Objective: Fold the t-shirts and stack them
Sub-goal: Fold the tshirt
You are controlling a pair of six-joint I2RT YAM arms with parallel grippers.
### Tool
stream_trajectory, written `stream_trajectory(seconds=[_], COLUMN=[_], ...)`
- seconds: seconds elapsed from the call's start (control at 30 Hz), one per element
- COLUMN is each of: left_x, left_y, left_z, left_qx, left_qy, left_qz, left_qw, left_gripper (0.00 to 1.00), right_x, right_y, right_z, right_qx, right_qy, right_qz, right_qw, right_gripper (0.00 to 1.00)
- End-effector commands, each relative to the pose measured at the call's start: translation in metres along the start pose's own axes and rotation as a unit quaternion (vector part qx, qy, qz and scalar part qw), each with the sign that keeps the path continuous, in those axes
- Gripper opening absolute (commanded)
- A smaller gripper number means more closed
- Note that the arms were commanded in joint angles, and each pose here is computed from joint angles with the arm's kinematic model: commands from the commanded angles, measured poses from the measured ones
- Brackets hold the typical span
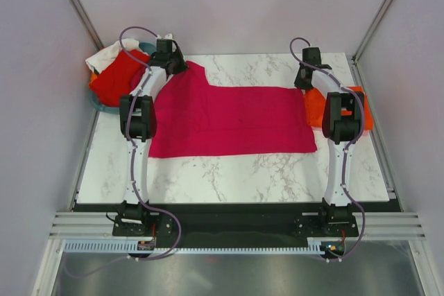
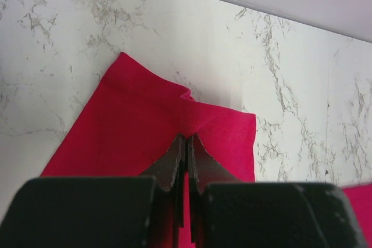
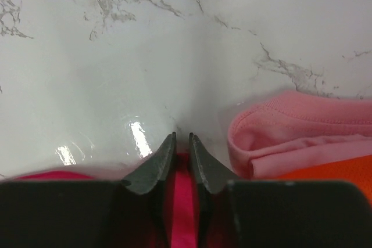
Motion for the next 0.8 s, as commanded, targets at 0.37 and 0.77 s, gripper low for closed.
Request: stream_trajectory(seconds=[0.37,0.77], left_x=[-0.024,-0.037], left_y=[0.025,0.055], left_z=[0.02,0.017], left_qx=[-0.05,-0.079], left_qy=[-0.049,-0.107], left_qz=[0.004,0.05], left_qw=[0.998,0.99], left_gripper=[0.02,0.02], right_x=[0.001,0.004], right_y=[0.042,0.069], right_z=[0.038,0.038], right_qx=[-0.047,-0.055], right_qy=[-0.011,-0.02], right_qz=[0.014,0.038], right_qw=[0.999,0.998], right_gripper=[0.0,0.0])
Point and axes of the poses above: each gripper's point midway between its finger pads, its own y axis back along the fingers, its own x axis along the line the jaws close on, z = x × y, the point moved 4 cm from there along y, back along the fingers, and after that the axes turned 13 degrees about y, right-handed, at the moved point
